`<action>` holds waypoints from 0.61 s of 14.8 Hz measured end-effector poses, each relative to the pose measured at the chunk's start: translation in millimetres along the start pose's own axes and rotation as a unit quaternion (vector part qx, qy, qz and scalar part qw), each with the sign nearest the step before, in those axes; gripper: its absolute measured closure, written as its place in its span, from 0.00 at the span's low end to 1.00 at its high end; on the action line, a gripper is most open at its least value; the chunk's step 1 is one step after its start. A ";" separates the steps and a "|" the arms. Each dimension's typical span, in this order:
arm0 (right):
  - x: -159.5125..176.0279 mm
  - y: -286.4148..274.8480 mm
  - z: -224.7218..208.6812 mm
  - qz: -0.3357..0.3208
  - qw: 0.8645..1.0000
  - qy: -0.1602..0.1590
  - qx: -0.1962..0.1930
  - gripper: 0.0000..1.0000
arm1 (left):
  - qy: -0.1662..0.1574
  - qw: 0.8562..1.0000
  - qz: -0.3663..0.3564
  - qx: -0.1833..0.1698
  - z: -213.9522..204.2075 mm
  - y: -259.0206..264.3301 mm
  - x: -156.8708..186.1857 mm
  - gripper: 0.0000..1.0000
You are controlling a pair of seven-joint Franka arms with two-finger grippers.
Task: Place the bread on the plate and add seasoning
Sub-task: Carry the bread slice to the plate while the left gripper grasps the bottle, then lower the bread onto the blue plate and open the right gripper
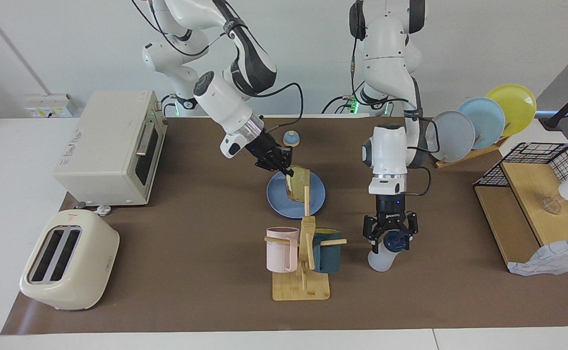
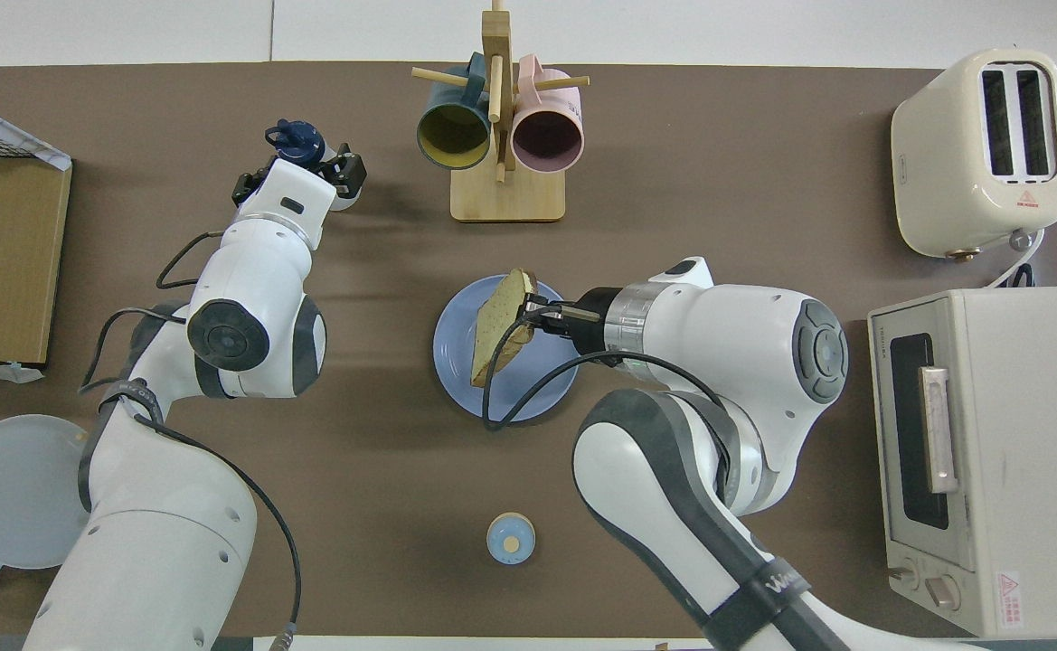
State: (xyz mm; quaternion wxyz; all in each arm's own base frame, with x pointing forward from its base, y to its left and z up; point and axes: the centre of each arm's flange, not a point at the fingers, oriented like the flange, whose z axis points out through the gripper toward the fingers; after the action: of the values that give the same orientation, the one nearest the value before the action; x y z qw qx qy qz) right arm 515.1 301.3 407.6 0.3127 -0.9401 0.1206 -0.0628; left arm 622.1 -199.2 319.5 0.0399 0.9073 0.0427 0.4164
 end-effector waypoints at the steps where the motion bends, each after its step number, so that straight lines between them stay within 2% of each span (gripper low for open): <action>1: -0.7 3.8 1.4 -0.004 1.000 0.000 -0.003 0.93 | -0.002 1.000 0.002 0.002 2.4 -0.4 -2.8 0.00; 9: -28.0 44.9 16.3 -0.034 0.999 0.010 0.009 0.93 | 0.011 1.000 0.002 0.000 3.8 0.3 -3.7 0.00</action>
State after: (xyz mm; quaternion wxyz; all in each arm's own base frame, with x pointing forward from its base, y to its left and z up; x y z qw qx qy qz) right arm 482.9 283.2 366.4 0.3173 -0.9401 0.0915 -0.0839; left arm 622.5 -200.1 314.3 0.0380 0.9028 0.0411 0.4263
